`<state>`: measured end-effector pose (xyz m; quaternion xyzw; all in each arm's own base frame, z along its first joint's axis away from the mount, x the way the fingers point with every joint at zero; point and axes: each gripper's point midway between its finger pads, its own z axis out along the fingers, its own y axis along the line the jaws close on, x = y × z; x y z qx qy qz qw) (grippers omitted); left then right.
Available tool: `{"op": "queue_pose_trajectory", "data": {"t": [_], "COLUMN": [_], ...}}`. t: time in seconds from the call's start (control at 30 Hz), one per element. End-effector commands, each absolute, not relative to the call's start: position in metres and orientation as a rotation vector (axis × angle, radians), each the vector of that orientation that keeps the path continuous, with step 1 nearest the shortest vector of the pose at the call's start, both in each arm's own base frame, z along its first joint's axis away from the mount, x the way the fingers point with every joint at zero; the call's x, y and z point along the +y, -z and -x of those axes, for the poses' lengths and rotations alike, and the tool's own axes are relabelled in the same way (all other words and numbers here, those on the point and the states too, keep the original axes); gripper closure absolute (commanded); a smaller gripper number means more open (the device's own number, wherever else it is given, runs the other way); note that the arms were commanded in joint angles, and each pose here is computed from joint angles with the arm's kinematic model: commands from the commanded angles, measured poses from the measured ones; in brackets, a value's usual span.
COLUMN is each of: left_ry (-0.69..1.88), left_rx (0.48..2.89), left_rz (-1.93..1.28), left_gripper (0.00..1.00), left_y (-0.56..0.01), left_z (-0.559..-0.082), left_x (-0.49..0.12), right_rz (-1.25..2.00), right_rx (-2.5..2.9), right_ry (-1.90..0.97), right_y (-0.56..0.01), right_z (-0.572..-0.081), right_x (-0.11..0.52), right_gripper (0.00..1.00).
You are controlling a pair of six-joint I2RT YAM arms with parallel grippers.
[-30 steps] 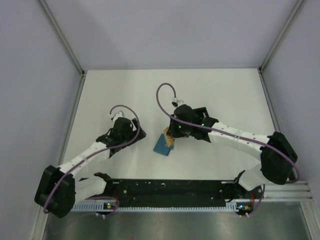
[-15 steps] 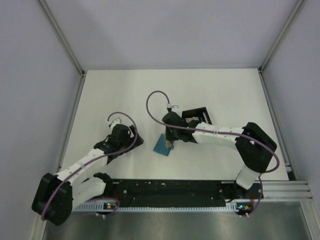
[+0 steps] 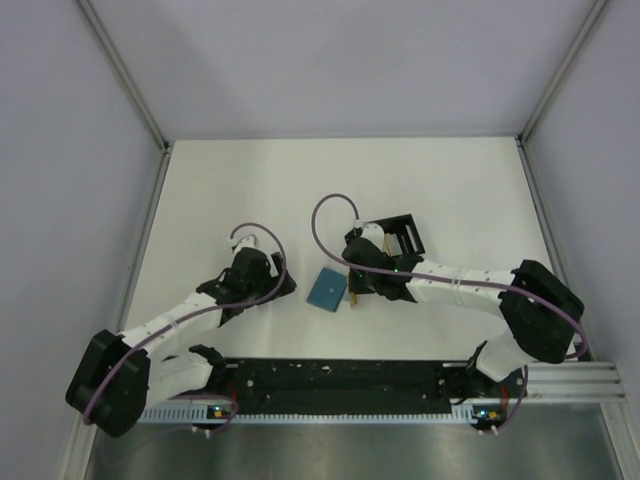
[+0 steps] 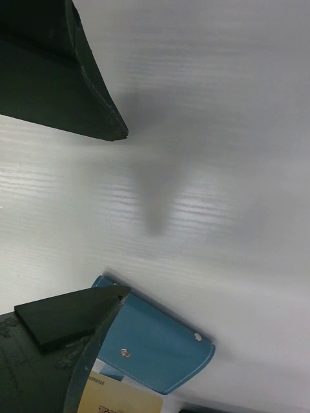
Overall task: Put the credit cards into the card holder
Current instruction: Open the card holder at the center of the board.
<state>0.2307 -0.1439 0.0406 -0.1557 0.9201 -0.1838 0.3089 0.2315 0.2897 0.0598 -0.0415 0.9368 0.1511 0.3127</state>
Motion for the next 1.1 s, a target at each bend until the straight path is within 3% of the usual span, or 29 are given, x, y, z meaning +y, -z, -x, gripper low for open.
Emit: {"op": "queue_pose_trajectory", "data": {"t": [0.0, 0.5, 1.07], "left_ry": [0.573, 0.834, 0.883], "left_rx": [2.370, 2.359, 2.403], "left_rz": [0.246, 0.044, 0.014], "left_gripper": [0.04, 0.12, 0.39], "left_y": [-0.062, -0.059, -0.047], "left_z": [-0.248, -0.245, -0.235], "left_x": [-0.172, -0.220, -0.234], "right_rz": [0.019, -0.202, -0.263], "right_rx": [2.395, 2.361, 2.345], "right_ry": [-0.548, -0.825, -0.890], "right_y": [-0.077, -0.075, -0.072], "right_z": [-0.231, -0.224, -0.221], "right_x": [0.303, 0.300, 0.289], "right_gripper": [1.00, 1.00, 1.00]}}
